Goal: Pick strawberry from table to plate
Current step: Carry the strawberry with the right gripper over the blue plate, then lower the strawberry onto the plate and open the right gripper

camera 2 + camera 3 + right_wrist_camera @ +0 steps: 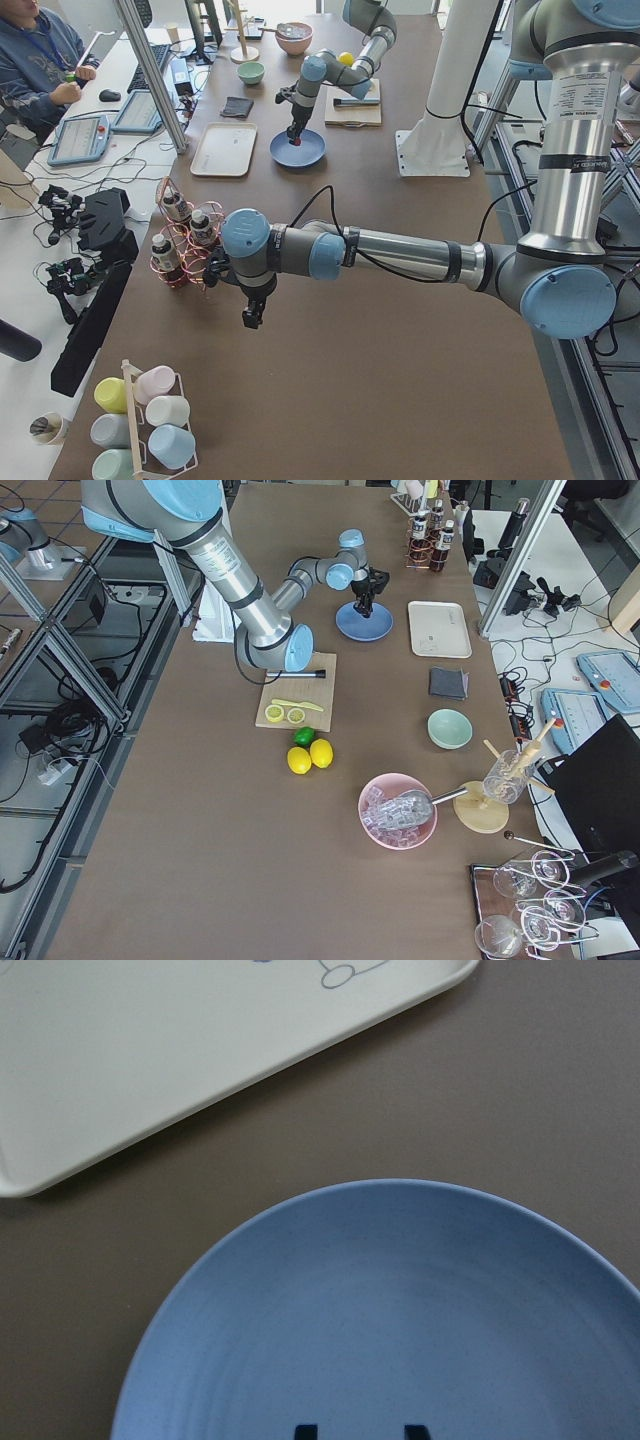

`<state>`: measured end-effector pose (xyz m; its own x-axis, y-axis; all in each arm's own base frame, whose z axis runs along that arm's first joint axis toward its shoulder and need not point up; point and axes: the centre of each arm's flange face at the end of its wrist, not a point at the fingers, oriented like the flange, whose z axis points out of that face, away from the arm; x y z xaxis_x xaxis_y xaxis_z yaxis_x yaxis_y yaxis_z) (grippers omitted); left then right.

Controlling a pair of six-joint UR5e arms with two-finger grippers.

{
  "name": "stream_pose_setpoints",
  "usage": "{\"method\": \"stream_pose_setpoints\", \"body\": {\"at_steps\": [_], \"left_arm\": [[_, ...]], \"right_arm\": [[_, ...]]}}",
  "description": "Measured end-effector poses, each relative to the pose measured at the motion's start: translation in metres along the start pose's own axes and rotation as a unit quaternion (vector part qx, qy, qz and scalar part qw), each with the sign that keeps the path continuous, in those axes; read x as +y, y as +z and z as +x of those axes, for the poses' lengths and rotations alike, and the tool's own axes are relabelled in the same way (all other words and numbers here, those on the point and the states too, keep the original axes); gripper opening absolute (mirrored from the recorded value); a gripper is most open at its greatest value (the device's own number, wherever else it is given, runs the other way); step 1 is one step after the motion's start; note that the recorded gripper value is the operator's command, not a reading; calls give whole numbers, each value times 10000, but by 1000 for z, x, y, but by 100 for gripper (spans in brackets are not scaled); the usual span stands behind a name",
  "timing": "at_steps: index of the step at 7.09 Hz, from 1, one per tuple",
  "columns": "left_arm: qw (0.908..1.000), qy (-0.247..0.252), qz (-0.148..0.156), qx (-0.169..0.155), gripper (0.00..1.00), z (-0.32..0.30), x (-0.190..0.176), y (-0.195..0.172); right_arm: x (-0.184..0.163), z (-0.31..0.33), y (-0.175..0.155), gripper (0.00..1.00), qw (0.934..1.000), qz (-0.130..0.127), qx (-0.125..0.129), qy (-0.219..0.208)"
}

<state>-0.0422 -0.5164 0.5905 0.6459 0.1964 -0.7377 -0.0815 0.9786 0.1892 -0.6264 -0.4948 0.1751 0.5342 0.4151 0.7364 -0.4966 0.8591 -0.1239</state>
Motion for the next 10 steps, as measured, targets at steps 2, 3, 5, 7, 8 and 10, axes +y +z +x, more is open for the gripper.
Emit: {"method": "stream_pose_setpoints", "body": {"at_steps": [2, 3, 5, 7, 8, 10], "left_arm": [[10000, -1, 0, 0, 98, 0, 1, 0], [10000, 5, 0, 1, 98, 0, 0, 0], [10000, 12, 1, 1, 98, 0, 0, 0], [10000, 19, 5, 6, 98, 1, 0, 0], [10000, 21, 6, 6, 98, 1, 0, 0], [10000, 14, 0, 7, 98, 0, 0, 1]], "right_arm": [[-1, 3, 13, 0, 10000, 27, 21, -20], [-1, 5, 18, 0, 10000, 27, 36, -29], [1, 11, 25, 0, 9999, 20, 89, -51], [2, 15, 31, 99, 9997, 8, 139, -181], [2, 16, 31, 99, 9994, 4, 147, -329], [-15, 11, 16, 99, 9989, -46, 50, -456]]}}
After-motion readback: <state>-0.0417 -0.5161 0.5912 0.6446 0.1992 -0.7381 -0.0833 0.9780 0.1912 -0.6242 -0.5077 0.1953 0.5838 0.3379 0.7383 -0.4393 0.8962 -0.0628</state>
